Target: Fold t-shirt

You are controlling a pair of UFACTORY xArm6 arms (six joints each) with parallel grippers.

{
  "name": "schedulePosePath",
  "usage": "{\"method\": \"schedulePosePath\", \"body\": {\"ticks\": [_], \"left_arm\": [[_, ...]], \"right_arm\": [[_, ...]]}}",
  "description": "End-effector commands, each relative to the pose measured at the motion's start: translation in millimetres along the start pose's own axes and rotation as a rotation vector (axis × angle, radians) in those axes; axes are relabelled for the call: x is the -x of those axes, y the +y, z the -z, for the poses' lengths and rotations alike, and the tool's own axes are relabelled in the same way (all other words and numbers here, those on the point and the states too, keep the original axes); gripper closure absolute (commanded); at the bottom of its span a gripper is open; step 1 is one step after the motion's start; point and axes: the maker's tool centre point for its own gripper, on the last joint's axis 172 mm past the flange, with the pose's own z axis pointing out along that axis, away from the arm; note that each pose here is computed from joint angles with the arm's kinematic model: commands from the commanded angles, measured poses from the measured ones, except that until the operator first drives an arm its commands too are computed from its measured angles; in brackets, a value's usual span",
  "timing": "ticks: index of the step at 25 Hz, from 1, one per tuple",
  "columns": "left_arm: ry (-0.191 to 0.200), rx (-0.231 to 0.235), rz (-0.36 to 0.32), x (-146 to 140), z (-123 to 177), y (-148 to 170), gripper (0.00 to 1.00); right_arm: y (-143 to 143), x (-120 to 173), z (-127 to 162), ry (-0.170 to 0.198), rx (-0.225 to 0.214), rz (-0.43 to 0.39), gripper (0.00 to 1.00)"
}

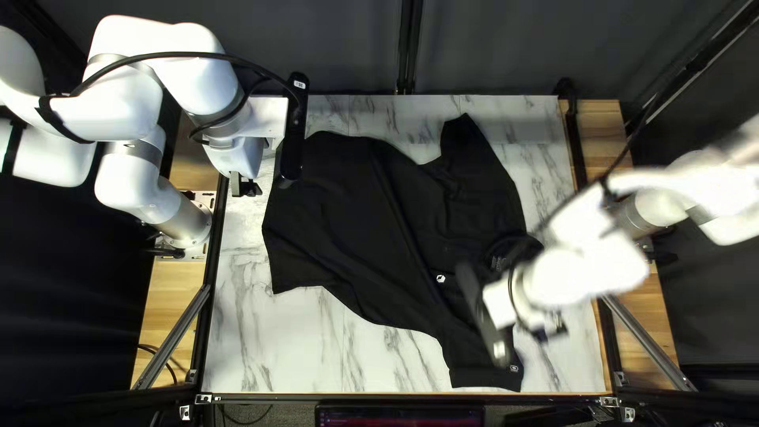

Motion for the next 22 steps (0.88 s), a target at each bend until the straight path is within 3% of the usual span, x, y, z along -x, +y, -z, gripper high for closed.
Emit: {"method": "schedulePosePath", "body": {"ticks": [1, 9, 11, 15, 19, 22], "left_arm": [[0.0, 0.0, 0.0, 0, 0, 0, 0.0], [0.0, 0.0, 0.0, 0, 0, 0, 0.0], [0.0, 0.0, 0.0, 0, 0, 0, 0.0], [0.0, 0.0, 0.0, 0, 0, 0, 0.0], [0.0, 0.0, 0.0, 0, 0, 0, 0.0], [0.0, 0.0, 0.0, 0, 0, 0, 0.0]], "right_arm": [[64, 12, 9, 0.053, 0.011, -0.016, 0.0], [64, 12, 9, 0.053, 0.011, -0.016, 0.0], [55, 2, -2, 0.03, 0.006, 0.028, 0.0], [105, 6, -24, -0.019, 0.012, 0.035, 0.0], [168, 26, -46, -0.027, 0.033, -0.036, 0.0], [168, 26, -46, -0.027, 0.033, -0.036, 0.0]]}}
